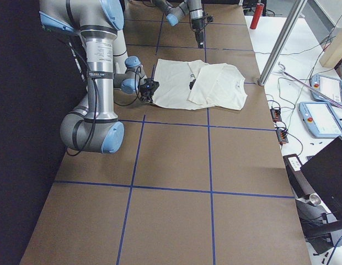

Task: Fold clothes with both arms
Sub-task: 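Release the sleeve with the left gripper while both grippers move to the hem, then grasp the hem corners nearest the robot with both grippers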

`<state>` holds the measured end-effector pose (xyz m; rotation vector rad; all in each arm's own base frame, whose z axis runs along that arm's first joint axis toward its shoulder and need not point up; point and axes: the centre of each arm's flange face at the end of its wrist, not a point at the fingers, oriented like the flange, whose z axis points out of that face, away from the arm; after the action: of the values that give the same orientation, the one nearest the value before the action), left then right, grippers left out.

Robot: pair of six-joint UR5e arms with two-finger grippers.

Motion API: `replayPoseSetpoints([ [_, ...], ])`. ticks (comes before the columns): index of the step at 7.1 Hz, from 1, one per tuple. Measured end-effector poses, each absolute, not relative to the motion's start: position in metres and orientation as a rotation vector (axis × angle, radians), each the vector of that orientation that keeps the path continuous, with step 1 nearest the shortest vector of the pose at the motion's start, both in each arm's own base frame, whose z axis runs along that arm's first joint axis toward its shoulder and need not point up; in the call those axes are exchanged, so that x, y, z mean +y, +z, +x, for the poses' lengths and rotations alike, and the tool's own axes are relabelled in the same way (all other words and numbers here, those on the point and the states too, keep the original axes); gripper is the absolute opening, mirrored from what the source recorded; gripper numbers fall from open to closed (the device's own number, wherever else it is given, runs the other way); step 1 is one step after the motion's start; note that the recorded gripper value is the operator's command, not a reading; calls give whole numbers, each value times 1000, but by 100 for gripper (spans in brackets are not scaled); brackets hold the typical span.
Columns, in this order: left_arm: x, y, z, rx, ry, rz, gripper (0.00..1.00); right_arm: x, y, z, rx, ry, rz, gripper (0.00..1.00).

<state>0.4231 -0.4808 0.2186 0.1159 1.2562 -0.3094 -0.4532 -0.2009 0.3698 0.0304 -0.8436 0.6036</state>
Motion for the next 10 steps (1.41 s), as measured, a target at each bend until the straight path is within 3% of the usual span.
replayPoseSetpoints([
  [2,-395,238,464,1118,-332,78,68,-205,369,-452,-848,616,37,0],
  [4,-321,256,491,991,-329,18,65,-206,368,-453,-849,617,37,0],
  [7,-271,292,507,905,-312,-36,64,-206,368,-455,-850,617,39,0],
  [10,-257,311,512,867,-296,-47,63,-207,366,-454,-854,620,40,0],
])
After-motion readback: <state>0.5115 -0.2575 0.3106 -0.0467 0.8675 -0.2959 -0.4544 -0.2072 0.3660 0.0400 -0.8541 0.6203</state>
